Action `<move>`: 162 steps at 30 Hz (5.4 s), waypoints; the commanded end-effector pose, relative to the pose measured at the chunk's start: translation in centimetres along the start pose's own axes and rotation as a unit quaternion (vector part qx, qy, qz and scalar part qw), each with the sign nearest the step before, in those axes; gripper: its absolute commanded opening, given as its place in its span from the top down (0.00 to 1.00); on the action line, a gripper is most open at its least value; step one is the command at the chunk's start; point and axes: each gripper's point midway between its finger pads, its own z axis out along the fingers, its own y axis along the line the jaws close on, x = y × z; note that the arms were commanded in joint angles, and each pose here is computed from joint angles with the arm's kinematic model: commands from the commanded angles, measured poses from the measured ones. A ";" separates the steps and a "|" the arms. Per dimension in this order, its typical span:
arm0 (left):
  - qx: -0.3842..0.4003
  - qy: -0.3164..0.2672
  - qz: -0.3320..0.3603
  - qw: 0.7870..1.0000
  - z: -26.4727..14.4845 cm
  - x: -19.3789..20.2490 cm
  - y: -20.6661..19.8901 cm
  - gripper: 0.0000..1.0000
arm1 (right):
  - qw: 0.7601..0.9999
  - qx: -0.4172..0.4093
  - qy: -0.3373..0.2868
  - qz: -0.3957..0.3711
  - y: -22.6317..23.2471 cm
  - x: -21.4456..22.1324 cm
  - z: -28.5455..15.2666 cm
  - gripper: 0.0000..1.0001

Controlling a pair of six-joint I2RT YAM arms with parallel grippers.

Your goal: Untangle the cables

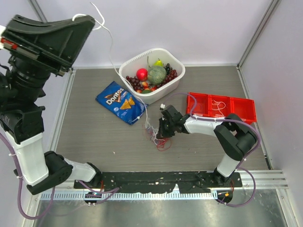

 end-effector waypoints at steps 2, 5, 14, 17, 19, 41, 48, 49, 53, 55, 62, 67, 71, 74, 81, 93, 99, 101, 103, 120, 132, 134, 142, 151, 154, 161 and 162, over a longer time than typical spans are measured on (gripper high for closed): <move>0.080 -0.090 0.002 0.993 0.5 -4.8 -4.0 1.00 | 0.997 0.071 0.020 0.001 -3.6 1.7 1.5 0.99; 0.092 -0.120 0.007 0.988 0.4 -6.3 -4.7 1.00 | 0.997 0.073 0.021 -0.001 -3.7 1.7 1.7 1.00; 0.076 -0.136 0.018 0.988 0.5 -6.7 -4.0 1.00 | 0.997 0.078 0.017 0.000 -3.8 1.4 1.8 0.99; 0.086 -0.172 0.013 0.981 0.5 -8.4 -4.6 1.00 | 0.995 0.098 0.025 0.002 -4.7 1.7 2.2 0.99; 0.068 -0.186 0.007 0.980 0.6 -8.9 -4.0 1.00 | 0.994 0.108 0.030 -0.004 -5.1 1.8 2.1 0.99; -0.079 -0.068 -0.048 0.993 0.6 -0.8 3.9 1.00 | 0.897 -0.244 -0.254 -0.266 17.3 -8.4 -26.6 0.20; -0.091 -0.064 -0.062 0.992 0.1 -0.2 4.4 1.00 | 0.858 -0.327 -0.306 -0.252 22.0 -10.4 -29.0 0.22; -0.091 -0.065 -0.065 0.992 0.1 -0.2 4.4 1.00 | 0.858 -0.331 -0.301 -0.253 22.4 -10.4 -28.5 0.23; -0.096 -0.065 -0.072 0.991 -0.2 -0.1 4.4 1.00 | 0.864 -0.330 -0.292 -0.244 23.0 -10.7 -27.4 0.31; -0.099 -0.063 -0.072 0.990 -0.3 0.0 4.4 1.00 | 0.865 -0.336 -0.281 -0.245 23.4 -10.4 -27.3 0.42; -0.124 -0.058 -0.075 0.988 -0.9 1.0 5.7 1.00 | 0.864 -0.337 -0.284 -0.245 23.2 -9.5 -28.9 0.99; -0.153 -0.042 -0.075 0.985 -1.5 3.0 7.6 1.00 | 0.858 -0.325 -0.302 -0.257 23.3 -9.6 -33.3 0.99; -0.186 -0.027 -0.079 0.979 -2.8 5.5 9.7 1.00 | 0.841 -0.365 -0.304 -0.259 24.7 -8.8 -37.7 0.99; -0.221 -0.021 -0.083 0.972 -4.3 7.4 11.6 1.00 | 0.825 -0.402 -0.300 -0.260 25.8 -7.9 -40.2 0.99; -0.289 0.009 -0.083 0.954 -7.8 11.0 14.5 1.00 | 0.911 -0.311 -0.200 -0.183 21.1 -7.1 -30.3 0.99; -0.331 0.235 -0.161 0.900 -11.7 23.3 16.7 1.00 | 0.955 -0.163 -0.183 -0.165 14.5 -6.8 -25.9 0.99; -0.269 0.330 -0.235 0.874 -11.6 28.6 15.3 1.00 | 0.957 -0.149 -0.194 -0.156 13.9 -7.1 -26.2 0.99; -0.255 0.347 -0.258 0.865 -11.8 29.8 14.9 1.00 | 0.953 -0.161 -0.204 -0.158 14.4 -7.2 -27.1 0.99; -0.251 0.365 -0.275 0.853 -12.3 30.9 14.7 1.00 | 0.948 -0.172 -0.214 -0.158 15.0 -7.4 -28.0 0.99; -0.228 0.432 -0.308 0.816 -14.7 34.5 13.9 0.86 | 0.928 -0.213 -0.239 -0.189 16.6 -7.5 -30.5 0.99; -0.215 0.412 -0.313 0.828 -14.2 33.4 13.2 0.89 | 0.926 -0.174 -0.305 -0.138 14.1 -8.8 -30.2 0.99; -0.208 0.406 -0.311 0.834 -13.8 32.9 12.9 0.80 | 0.927 -0.170 -0.304 -0.138 13.9 -8.6 -30.2 0.99; -0.211 0.348 -0.247 0.879 -12.9 30.1 13.4 0.43 | 0.911 -0.186 -0.339 -0.143 14.6 -8.9 -33.7 0.99; -0.250 0.295 -0.220 0.896 -13.4 28.5 14.6 0.35 | 0.861 0.098 -0.499 0.022 3.6 -13.6 -41.5 0.99; -0.254 0.291 -0.228 0.894 -13.7 28.6 14.6 0.29 | 0.818 0.184 -0.543 0.040 0.6 -14.1 -44.9 0.99; -0.257 0.290 -0.243 0.889 -14.3 28.8 14.3 0.21 | 0.756 0.336 -0.562 0.023 -2.3 -17.4 -48.7 0.99; -0.258 0.290 -0.242 0.889 -14.4 28.8 14.2 0.19 | 0.748 0.360 -0.556 0.036 -3.8 -18.3 -48.8 0.99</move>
